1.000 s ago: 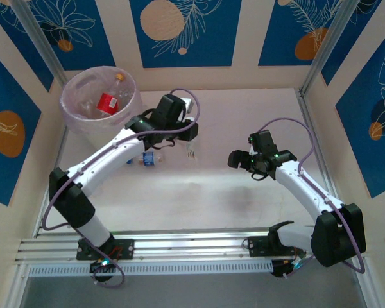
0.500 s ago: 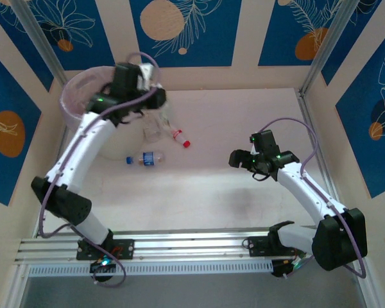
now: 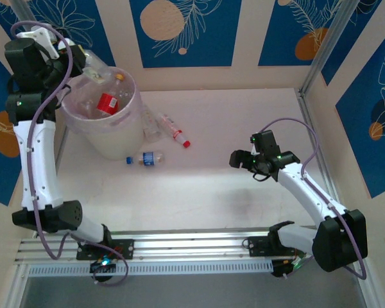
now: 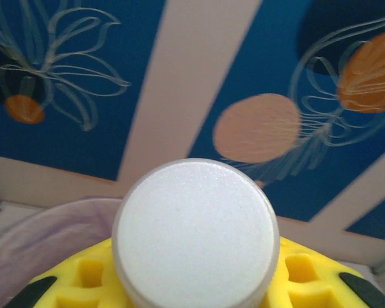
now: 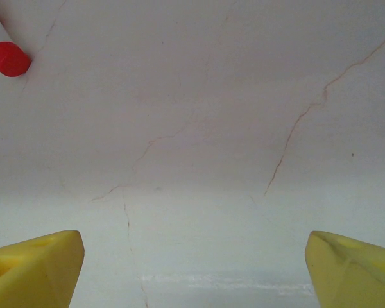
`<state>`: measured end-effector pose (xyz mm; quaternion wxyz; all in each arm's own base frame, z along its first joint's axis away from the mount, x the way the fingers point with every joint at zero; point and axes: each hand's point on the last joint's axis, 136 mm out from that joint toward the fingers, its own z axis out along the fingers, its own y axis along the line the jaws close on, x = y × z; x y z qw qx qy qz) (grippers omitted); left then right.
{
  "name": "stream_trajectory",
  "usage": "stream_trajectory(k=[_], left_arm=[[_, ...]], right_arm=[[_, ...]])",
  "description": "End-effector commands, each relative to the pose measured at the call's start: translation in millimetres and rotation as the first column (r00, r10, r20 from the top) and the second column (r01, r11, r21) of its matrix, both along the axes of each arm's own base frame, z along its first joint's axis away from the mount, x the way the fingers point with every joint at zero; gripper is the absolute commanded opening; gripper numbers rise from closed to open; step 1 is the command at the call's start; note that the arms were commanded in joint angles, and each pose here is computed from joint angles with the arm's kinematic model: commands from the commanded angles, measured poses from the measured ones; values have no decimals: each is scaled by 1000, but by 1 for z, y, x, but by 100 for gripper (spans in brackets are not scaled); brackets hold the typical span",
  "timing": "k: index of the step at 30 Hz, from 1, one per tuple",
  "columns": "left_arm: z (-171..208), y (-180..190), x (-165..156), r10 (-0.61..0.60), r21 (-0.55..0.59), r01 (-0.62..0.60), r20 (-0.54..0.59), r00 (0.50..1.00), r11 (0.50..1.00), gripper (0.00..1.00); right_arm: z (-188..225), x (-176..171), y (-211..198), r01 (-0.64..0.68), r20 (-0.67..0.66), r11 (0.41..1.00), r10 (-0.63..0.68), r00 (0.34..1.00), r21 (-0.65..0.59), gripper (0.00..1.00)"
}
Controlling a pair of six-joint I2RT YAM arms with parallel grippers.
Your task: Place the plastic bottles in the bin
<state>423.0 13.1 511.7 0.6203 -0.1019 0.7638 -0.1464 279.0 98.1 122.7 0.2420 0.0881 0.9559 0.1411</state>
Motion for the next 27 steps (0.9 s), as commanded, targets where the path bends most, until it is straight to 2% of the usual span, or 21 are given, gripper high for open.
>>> stream_trajectory(k=[1, 4, 9, 11, 18, 21, 27], left_arm=[[6, 22, 14, 61, 129, -61, 3, 998, 990, 7], [-14, 27, 34, 54, 217, -39, -63, 997, 975, 7], [-67, 23, 59, -7, 280, 64, -199, 980, 958, 4], [-83, 28, 65, 9, 323, 69, -234, 972, 944, 3], [-124, 33, 69, 43, 517, 154, -349, 936, 842, 0], [-146, 28, 72, 15, 498, 203, -400, 916, 843, 0], [-196, 22, 77, -12, 447, 301, -542, 840, 842, 0]], right_arm=[[3, -3, -5, 11, 1, 1000, -11, 1000, -2, 90], [2, -3, -5, 14, -3, 1000, -14, 1000, 1, 90], [1, -3, -5, 22, -4, 1000, -22, 1000, 5, 90], [1, -4, -5, 22, -7, 1000, -22, 1000, 4, 90], [0, -5, -7, 27, -6, 1000, -27, 1000, -1, 90], [-1, -4, -5, 24, -9, 1000, -24, 1000, 9, 90], [0, -5, -6, 25, -6, 1000, -25, 1000, 2, 90]])
